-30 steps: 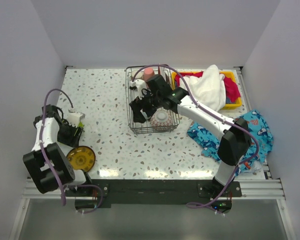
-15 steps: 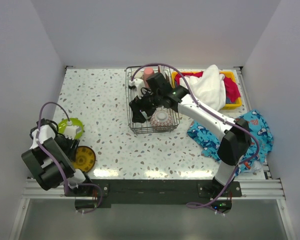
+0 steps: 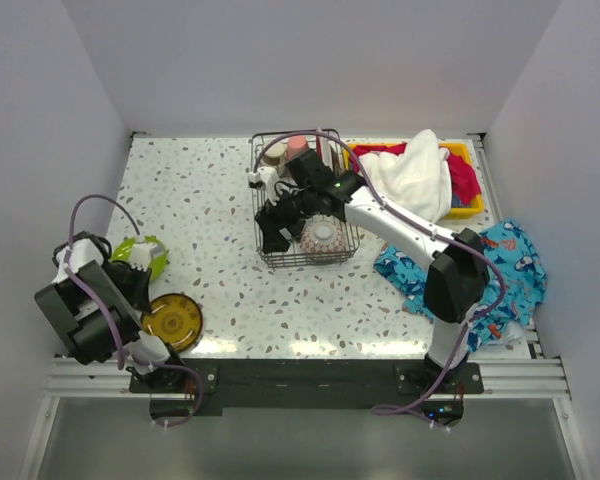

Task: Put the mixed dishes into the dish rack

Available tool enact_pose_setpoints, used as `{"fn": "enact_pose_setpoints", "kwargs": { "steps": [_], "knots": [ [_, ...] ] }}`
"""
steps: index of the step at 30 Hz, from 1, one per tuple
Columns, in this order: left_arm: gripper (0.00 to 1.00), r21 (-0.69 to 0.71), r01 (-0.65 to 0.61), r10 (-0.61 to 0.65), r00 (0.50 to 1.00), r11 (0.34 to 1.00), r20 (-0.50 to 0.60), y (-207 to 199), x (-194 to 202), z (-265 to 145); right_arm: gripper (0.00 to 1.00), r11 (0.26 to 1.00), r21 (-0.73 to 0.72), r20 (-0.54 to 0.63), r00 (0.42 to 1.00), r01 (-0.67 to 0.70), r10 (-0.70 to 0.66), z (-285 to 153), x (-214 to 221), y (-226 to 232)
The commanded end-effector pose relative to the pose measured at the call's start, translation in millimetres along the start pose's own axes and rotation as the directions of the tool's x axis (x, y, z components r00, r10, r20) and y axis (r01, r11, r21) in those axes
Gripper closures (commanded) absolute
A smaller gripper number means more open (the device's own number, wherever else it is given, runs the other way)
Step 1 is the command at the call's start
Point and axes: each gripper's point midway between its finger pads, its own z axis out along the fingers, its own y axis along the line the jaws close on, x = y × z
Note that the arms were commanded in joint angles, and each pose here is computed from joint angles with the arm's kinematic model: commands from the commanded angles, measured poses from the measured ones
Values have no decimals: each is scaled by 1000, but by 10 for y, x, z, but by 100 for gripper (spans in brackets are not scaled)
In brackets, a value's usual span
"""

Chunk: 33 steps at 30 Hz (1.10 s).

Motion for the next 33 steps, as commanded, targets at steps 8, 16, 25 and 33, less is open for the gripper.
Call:
{"fn": "enact_pose_setpoints", "kwargs": {
  "steps": [8,16,25,33],
  "knots": [
    [100,51,-360,295,830,932,474,-378,-1068,-848,19,954,-289,197,980,81,-23,291,-667,293],
    [100,10,-484,398,731,875,554,-813,-1385,-1064,1,914,-405,209,976,34,56,668,-822,487],
    [100,61,-509,354,675,859,647,-1139,-1710,-1326,1,893,-450,218,970,-1,111,894,-940,605],
    [100,74,-480,319,682,874,658,-1092,-1783,-1274,52,899,-434,217,962,-55,163,863,-994,629]
  ]
}}
